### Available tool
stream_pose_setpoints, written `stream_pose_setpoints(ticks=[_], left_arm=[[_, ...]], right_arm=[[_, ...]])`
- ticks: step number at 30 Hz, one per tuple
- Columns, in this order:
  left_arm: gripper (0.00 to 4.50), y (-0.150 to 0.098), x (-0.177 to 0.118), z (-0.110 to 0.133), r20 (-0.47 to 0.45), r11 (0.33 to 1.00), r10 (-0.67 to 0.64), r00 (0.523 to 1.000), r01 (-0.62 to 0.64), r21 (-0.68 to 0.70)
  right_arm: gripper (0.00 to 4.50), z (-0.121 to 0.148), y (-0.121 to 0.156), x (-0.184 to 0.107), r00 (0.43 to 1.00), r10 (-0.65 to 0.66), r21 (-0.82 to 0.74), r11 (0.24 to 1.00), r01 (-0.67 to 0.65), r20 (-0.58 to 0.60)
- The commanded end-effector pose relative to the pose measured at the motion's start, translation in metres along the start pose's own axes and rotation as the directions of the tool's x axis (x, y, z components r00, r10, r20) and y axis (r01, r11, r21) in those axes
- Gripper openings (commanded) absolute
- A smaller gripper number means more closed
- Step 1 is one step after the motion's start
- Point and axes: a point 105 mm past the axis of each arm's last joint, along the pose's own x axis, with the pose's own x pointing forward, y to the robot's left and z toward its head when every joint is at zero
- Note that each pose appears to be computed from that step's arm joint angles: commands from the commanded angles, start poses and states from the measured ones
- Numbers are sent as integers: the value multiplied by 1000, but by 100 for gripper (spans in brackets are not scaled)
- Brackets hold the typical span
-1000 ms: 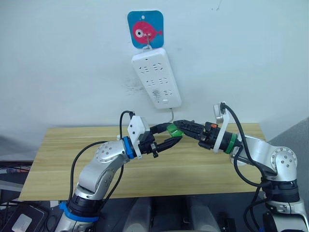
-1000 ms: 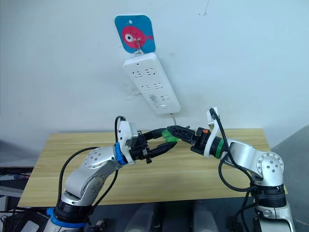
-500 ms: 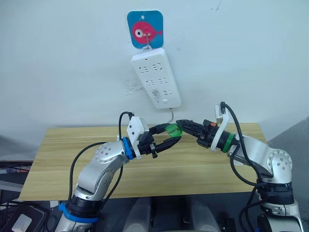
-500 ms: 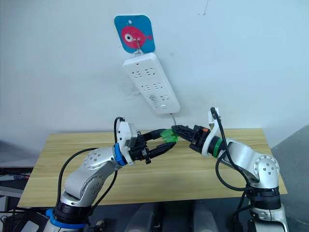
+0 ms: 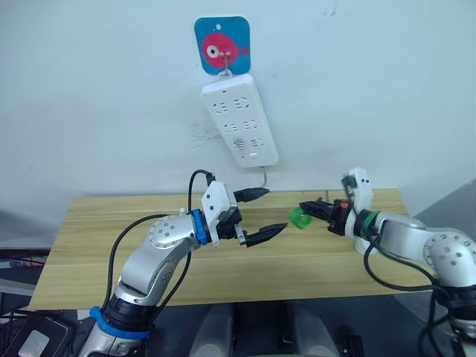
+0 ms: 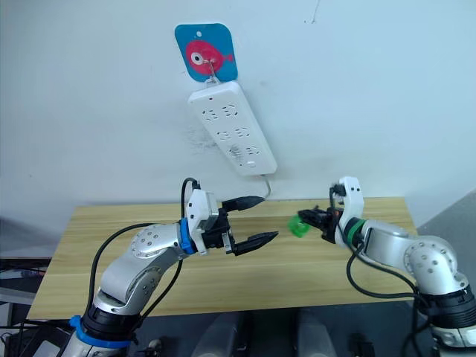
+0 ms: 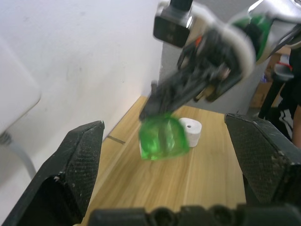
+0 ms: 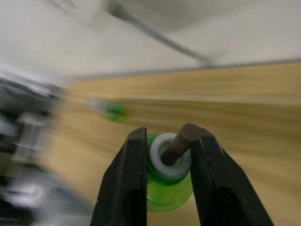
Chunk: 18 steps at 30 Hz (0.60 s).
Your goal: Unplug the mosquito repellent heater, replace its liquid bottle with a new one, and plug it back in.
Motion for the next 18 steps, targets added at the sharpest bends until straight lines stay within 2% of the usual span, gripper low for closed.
stream_pose_setpoints(ticks=[1, 5, 8, 12, 18], left_arm=[[450, -9, 6, 6, -13, 996, -79, 997, 79, 30], [450, -5, 7, 3, -54, 993, -113, 992, 116, 38], [450, -3, 6, -1, -86, 989, -132, 988, 137, 59], [450, 10, 8, 5, -68, 990, -89, 994, 96, 107], [450, 11, 4, 4, -81, 989, -97, 992, 105, 102]], right_arm=[[83, 4, -20, 10, 984, -113, -268, 952, 147, 138], [83, -17, -41, 31, 964, -201, -429, 866, 259, 175], [83, -29, -53, 43, 952, -247, -419, 856, 303, 182], [83, -36, -69, 53, 933, -302, -363, 861, 356, 197], [83, -46, -81, 56, 933, -315, -405, 841, 360, 174]])
